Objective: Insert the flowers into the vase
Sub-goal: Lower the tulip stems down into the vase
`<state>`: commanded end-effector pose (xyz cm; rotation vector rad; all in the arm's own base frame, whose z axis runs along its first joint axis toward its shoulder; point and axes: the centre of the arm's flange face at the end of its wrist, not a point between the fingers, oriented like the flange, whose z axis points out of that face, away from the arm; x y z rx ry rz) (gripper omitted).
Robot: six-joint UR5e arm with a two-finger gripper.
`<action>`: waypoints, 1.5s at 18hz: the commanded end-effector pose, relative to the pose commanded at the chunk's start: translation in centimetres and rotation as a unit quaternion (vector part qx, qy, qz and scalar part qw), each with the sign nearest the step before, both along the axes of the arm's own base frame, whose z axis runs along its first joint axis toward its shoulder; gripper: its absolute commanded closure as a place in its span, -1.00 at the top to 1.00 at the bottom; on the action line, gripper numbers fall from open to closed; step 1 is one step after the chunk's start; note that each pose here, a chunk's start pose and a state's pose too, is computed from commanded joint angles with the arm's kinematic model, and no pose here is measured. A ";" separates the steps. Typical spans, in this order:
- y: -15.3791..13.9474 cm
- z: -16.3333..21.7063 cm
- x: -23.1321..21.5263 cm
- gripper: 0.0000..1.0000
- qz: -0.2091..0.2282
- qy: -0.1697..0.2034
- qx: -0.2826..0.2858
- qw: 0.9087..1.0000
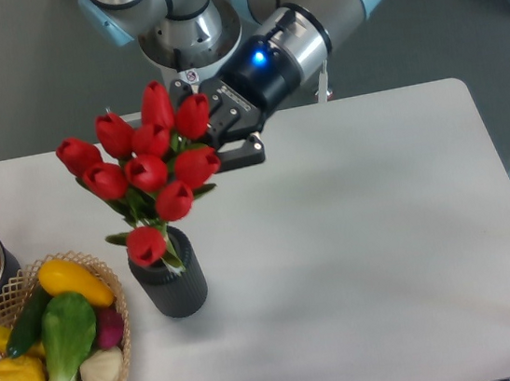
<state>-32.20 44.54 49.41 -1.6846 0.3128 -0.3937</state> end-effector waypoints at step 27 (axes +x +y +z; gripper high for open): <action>-1.8 -7.2 4.5 -0.75 -0.019 0.026 0.000 0.999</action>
